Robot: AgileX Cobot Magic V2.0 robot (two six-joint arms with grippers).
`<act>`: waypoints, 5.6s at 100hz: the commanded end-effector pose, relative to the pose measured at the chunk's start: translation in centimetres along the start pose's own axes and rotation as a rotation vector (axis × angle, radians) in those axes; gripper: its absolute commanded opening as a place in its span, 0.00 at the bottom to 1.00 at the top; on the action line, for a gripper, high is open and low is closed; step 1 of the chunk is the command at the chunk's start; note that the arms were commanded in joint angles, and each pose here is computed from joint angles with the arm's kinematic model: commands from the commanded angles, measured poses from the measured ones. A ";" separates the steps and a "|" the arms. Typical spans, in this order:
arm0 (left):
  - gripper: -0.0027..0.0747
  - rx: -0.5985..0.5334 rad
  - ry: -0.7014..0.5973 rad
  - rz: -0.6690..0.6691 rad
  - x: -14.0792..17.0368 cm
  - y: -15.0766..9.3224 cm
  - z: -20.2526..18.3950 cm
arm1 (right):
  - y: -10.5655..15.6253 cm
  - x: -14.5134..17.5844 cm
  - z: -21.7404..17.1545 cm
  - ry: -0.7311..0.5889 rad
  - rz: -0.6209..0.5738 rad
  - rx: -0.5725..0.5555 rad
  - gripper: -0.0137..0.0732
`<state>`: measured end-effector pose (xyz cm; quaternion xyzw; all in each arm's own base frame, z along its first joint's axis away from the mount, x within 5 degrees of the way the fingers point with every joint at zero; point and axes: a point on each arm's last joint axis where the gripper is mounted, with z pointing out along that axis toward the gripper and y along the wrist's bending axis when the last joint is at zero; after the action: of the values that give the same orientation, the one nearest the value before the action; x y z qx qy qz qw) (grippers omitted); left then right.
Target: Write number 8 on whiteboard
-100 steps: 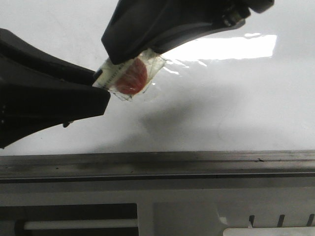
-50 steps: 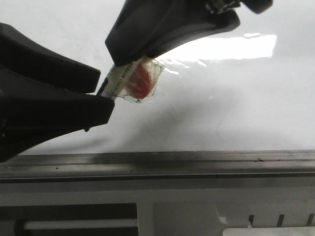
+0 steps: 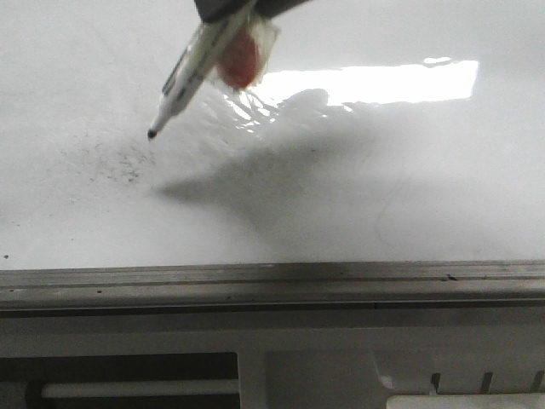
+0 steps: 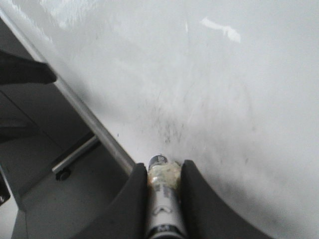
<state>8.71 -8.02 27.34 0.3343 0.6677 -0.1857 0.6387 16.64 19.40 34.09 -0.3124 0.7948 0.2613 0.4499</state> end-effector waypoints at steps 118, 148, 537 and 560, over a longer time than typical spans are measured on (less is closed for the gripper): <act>0.44 -0.080 -0.117 -0.033 -1.6 0.9 -1.5 | -3.6 -5.2 0.6 -0.006 0.008 0.145 0.09; 0.44 -0.080 -0.117 -0.033 -1.6 0.9 -1.5 | -4.3 -6.4 -0.9 -0.108 0.012 0.174 0.08; 0.01 -0.076 -0.138 -0.561 -1.4 1.1 -1.9 | 0.3 4.6 -8.3 -0.442 -0.200 -0.025 0.08; 0.01 -0.076 -0.144 -0.467 1.8 0.3 -3.4 | -0.8 12.3 -9.7 -0.479 -0.200 -0.031 0.08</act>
<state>6.60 -5.35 25.24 0.1393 0.7176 -0.3206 0.6024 7.73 9.82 27.59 -0.3377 0.6688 0.2799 0.6003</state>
